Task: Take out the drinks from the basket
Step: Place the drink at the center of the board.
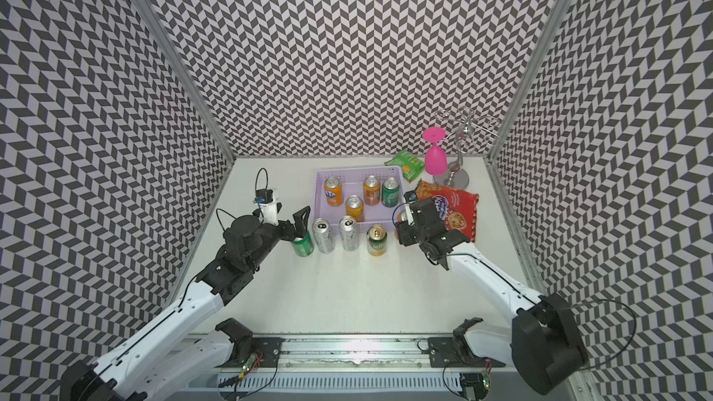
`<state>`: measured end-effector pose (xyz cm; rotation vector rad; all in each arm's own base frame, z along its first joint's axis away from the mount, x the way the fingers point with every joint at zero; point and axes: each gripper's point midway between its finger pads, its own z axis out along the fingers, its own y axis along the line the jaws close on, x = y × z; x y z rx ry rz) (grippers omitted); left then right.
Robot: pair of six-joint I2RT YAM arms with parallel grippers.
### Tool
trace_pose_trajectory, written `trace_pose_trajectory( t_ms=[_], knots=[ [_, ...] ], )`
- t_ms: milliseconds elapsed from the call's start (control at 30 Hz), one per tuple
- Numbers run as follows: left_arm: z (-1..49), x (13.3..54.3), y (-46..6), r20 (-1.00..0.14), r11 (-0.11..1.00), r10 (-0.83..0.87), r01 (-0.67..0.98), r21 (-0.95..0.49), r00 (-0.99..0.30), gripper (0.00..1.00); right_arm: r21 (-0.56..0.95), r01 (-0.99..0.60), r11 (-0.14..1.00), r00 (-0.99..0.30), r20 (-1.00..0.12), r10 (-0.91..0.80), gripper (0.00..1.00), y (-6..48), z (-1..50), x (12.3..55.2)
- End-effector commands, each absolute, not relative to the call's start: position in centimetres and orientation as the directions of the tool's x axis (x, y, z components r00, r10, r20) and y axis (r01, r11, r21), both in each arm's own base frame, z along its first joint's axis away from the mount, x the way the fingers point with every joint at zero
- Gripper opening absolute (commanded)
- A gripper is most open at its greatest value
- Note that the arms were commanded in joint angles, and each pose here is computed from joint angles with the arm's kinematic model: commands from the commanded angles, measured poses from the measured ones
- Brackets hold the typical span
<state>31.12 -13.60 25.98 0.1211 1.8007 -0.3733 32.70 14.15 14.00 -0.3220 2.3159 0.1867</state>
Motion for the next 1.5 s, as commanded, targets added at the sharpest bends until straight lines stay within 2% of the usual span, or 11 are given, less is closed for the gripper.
trace_pose_trajectory(
  t_ms=[0,733,867,1167,1467],
  knots=[
    [26.7,31.2,-13.6,-0.962,0.938,-0.133,0.285,-0.2,-0.238,0.99,0.077,-0.273,0.959,-0.587,-0.803,-0.102,0.48,14.8,16.3,34.5],
    [26.7,31.1,-13.5,-0.962,0.938,-0.134,0.283,-0.2,-0.238,0.99,0.068,-0.257,0.964,-0.641,-0.758,-0.118,0.49,14.6,11.9,34.3],
    [26.8,31.1,-13.5,-0.962,0.938,-0.135,0.284,-0.201,-0.236,0.99,0.068,-0.255,0.964,-0.645,-0.755,-0.117,0.54,14.5,11.7,34.2],
    [27.4,31.6,-14.1,-0.961,0.931,-0.133,0.303,-0.205,-0.242,0.99,0.073,-0.257,0.964,-0.625,-0.773,-0.108,0.76,14.4,13.1,34.0],
    [27.7,34.4,-16.1,-0.947,0.918,-0.06,0.355,-0.176,-0.315,0.99,0.081,-0.267,0.96,-0.589,-0.802,-0.096,0.9,14.5,16.5,33.9]
  ],
)
